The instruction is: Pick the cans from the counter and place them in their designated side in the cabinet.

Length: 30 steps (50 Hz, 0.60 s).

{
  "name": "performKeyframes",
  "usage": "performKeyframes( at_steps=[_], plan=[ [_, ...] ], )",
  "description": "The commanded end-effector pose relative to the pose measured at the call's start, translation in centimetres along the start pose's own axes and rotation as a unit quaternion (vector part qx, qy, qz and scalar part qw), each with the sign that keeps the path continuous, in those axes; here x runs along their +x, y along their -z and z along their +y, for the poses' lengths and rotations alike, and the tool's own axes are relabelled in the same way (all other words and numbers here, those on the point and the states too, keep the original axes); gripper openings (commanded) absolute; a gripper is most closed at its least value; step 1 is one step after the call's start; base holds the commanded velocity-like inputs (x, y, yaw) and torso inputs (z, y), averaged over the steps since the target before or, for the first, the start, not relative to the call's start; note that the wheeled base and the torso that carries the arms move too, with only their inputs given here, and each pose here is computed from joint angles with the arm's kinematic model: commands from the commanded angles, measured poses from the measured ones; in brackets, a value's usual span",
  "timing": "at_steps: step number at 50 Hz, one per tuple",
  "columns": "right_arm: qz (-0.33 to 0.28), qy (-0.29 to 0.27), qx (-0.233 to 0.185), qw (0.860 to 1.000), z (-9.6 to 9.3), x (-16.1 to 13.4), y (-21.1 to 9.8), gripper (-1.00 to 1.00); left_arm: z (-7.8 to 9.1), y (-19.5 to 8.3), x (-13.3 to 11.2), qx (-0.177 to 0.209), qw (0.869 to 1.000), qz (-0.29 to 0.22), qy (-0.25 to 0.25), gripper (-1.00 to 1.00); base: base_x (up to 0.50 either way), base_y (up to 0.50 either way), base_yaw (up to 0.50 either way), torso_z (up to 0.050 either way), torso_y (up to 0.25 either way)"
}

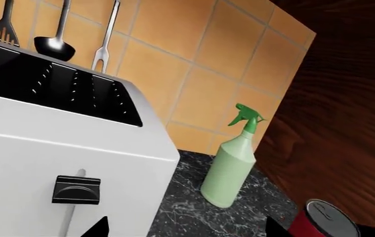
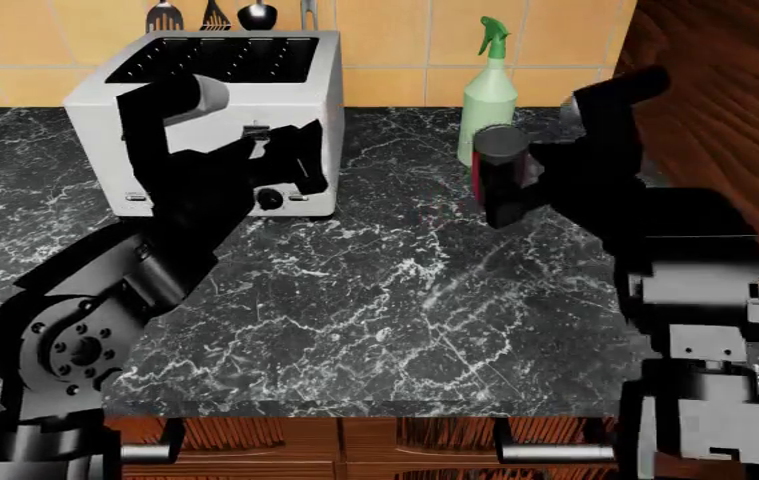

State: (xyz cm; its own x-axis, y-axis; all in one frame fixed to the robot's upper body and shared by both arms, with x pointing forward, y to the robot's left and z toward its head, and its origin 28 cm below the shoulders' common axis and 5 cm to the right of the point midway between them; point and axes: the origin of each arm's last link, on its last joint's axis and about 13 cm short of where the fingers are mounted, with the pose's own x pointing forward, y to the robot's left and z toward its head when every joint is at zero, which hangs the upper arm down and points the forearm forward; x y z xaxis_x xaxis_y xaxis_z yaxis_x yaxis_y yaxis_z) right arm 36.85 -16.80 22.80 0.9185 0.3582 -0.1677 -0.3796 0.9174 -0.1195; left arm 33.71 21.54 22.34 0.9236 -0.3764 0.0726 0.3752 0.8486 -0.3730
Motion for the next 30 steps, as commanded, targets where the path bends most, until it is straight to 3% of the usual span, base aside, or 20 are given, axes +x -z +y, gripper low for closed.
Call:
performKeyframes(
  at_steps=[1,7,10,12,14,25,30],
  plan=[
    [-0.052,0.057,-0.059,0.995,2.7,-9.0,-4.4,-1.00,-0.6,-0.5,-1.4,-0.003,1.000,-0.010,0.017,1.00,0.00,0.00,0.00,0.000,0.000],
    [-0.059,0.082,-0.101,0.990,3.6,-11.6,-6.7,-1.00,-1.0,-0.8,-2.1,-0.004,1.000,-0.014,0.022,1.00,0.00,0.00,0.00,0.000,0.000],
    [-0.049,0.024,-0.121,0.991,4.6,-11.6,-8.3,-1.00,-1.1,-0.9,-2.2,-0.002,1.000,-0.017,0.023,1.00,0.00,0.00,0.00,0.000,0.000],
    [-0.049,0.020,-0.138,0.989,4.6,-13.1,-9.7,-1.00,-1.3,-0.8,-2.2,0.004,1.000,-0.019,0.023,1.00,0.00,0.00,0.00,0.008,0.000],
    [-0.067,0.132,-0.145,0.978,4.7,-15.1,-10.4,-1.00,-1.3,-0.9,-2.1,0.006,1.000,-0.020,0.021,1.00,0.00,0.00,0.00,0.000,0.000],
    [-0.129,0.184,-0.208,0.952,4.8,-17.7,-16.8,-1.00,-0.9,-1.3,-1.9,0.011,0.999,-0.041,-0.006,1.00,0.00,0.00,0.00,0.000,0.000],
    [-0.133,0.197,-0.224,0.945,5.1,-18.2,-18.2,-1.00,-0.8,-1.2,-1.7,0.011,0.999,-0.041,-0.009,1.00,0.00,0.00,0.00,0.000,0.000]
  ],
)
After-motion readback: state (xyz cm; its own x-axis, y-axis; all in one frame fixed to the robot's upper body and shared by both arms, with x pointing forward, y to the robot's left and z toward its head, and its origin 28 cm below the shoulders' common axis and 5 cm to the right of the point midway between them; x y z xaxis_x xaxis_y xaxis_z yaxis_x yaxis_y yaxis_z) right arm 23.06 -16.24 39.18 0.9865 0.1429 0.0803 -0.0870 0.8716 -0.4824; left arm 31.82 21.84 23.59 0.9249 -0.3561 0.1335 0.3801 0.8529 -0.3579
